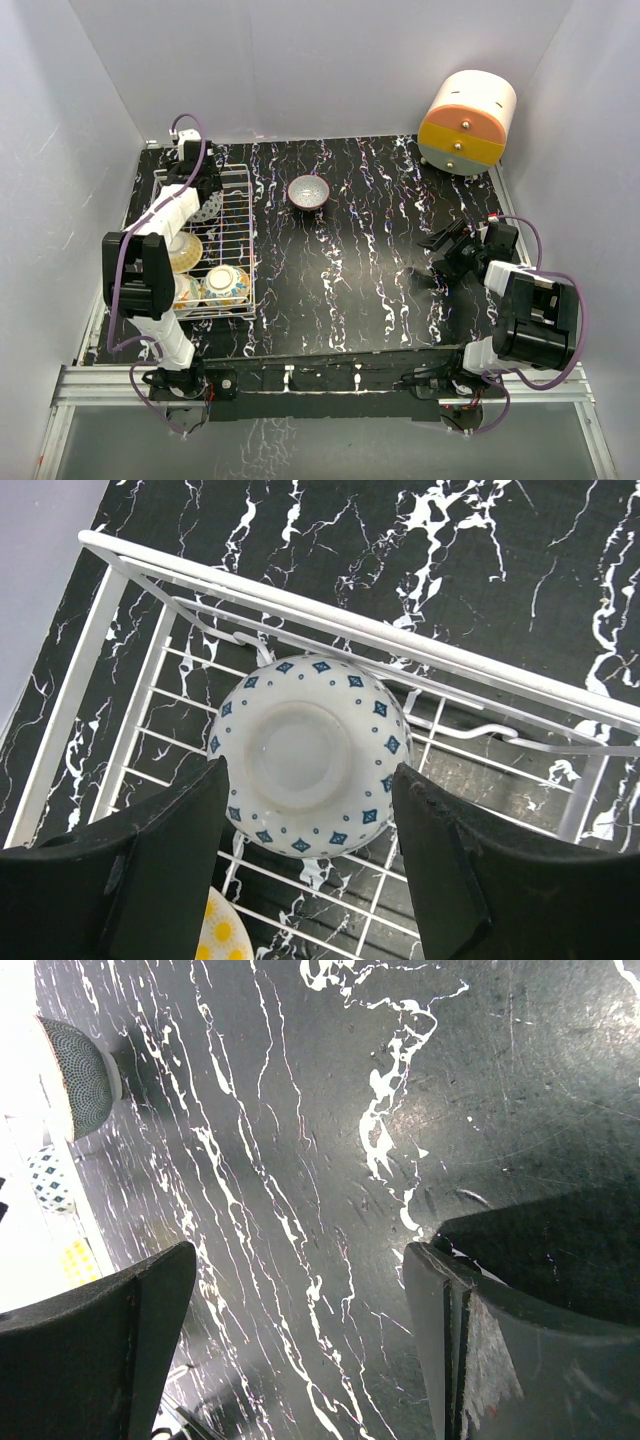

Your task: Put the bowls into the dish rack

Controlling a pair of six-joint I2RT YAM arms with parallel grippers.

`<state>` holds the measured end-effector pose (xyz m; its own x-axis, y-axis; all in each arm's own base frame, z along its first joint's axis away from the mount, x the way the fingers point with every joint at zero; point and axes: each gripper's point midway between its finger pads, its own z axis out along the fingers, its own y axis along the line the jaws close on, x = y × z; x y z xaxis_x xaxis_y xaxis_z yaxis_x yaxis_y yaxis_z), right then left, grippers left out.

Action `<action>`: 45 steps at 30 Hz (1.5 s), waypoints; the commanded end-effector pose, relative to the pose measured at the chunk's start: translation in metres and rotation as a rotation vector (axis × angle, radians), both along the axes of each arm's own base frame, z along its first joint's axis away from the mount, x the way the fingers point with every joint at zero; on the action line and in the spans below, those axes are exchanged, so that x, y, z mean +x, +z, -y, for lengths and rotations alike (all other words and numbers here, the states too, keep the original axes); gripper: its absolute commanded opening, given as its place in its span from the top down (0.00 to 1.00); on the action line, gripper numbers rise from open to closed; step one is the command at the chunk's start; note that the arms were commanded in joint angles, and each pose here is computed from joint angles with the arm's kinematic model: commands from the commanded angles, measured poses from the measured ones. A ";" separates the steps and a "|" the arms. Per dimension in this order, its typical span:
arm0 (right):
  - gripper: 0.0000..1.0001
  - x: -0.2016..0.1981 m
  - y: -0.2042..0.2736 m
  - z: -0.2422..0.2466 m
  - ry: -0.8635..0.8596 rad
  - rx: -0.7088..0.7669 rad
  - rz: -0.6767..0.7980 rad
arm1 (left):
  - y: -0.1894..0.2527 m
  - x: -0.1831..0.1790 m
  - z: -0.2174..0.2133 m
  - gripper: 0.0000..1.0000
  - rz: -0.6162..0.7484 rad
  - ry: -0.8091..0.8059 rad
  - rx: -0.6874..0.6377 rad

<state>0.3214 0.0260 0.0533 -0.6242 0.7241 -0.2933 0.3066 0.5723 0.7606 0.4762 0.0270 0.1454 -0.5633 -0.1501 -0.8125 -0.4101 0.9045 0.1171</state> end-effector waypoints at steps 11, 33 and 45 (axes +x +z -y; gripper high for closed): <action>0.13 0.006 0.005 0.000 0.014 -0.010 0.044 | -0.010 0.001 -0.019 0.35 -0.014 0.046 0.095; 0.13 0.007 0.007 -0.001 0.016 -0.008 0.051 | -0.020 -0.010 -0.052 0.32 -0.054 0.117 0.123; 0.13 0.006 0.006 -0.001 0.015 -0.008 0.048 | -0.011 -0.016 -0.056 0.31 -0.032 0.127 0.107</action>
<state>0.3212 0.0262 0.0525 -0.6254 0.7242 -0.2905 0.3084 0.5714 0.7606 0.4690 0.0773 0.1139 -0.5995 -0.1313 -0.7895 -0.4904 0.8398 0.2327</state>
